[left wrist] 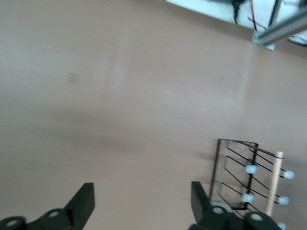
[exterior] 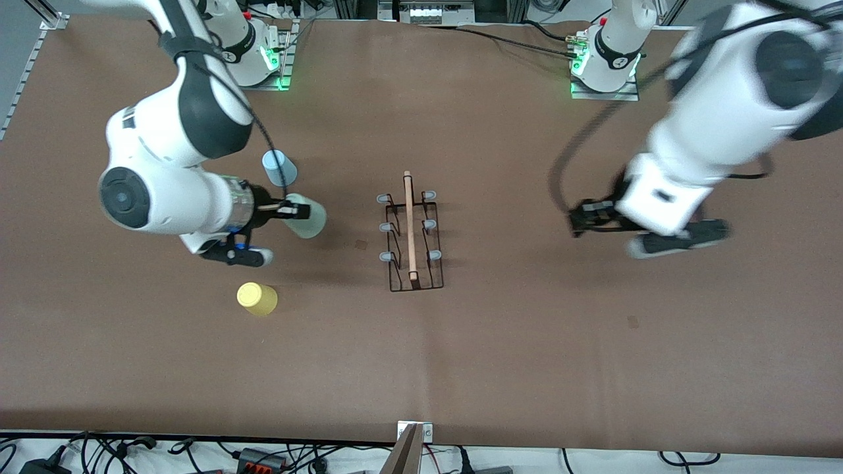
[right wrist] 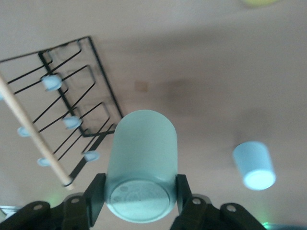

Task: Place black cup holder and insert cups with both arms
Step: 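Release the rack and withdraw the left gripper while the right gripper lifts the cup, then lower the blue cup onto a rack peg and open the right gripper, then move the right gripper to the yellow cup and grasp it, then lift the yellow cup and carry it over the rack with the right gripper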

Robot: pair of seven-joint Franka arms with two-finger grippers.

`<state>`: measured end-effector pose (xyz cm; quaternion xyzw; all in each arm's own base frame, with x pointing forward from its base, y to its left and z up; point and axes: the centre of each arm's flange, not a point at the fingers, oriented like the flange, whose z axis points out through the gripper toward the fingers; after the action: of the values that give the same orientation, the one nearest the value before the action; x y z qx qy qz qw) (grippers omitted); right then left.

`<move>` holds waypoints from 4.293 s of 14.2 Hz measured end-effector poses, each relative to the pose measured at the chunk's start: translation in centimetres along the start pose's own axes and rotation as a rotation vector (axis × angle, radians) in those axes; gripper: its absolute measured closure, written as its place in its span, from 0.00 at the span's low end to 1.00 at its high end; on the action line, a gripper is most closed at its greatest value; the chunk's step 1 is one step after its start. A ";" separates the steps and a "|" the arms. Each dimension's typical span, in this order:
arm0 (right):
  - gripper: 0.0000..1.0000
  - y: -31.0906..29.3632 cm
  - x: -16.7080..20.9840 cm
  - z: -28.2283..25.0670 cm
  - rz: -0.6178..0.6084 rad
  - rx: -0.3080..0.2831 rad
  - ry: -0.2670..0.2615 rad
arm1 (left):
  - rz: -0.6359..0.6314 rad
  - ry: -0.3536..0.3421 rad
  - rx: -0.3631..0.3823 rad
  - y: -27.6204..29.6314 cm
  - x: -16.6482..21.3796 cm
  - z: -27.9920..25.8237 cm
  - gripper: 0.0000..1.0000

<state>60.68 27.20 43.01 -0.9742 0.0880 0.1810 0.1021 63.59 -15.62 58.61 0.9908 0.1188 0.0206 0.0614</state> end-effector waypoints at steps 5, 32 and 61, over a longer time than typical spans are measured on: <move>0.36 -9.4 -6.5 4.8 0.041 -0.047 -0.007 | 0.069 -0.076 0.041 -7.8 0.5 -2.9 0.00; 0.00 4.4 7.8 0.6 0.232 -0.078 0.277 | 0.126 0.007 0.161 -13.5 -6.1 -2.9 0.00; 0.34 14.5 18.7 10.8 -0.012 -0.207 0.269 | 0.115 0.049 0.112 -13.5 -5.4 -3.0 0.00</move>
<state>71.23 13.22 23.84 -0.9955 0.0760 0.0564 -0.0106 55.01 -3.59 59.77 0.9971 0.0641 0.0414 0.0015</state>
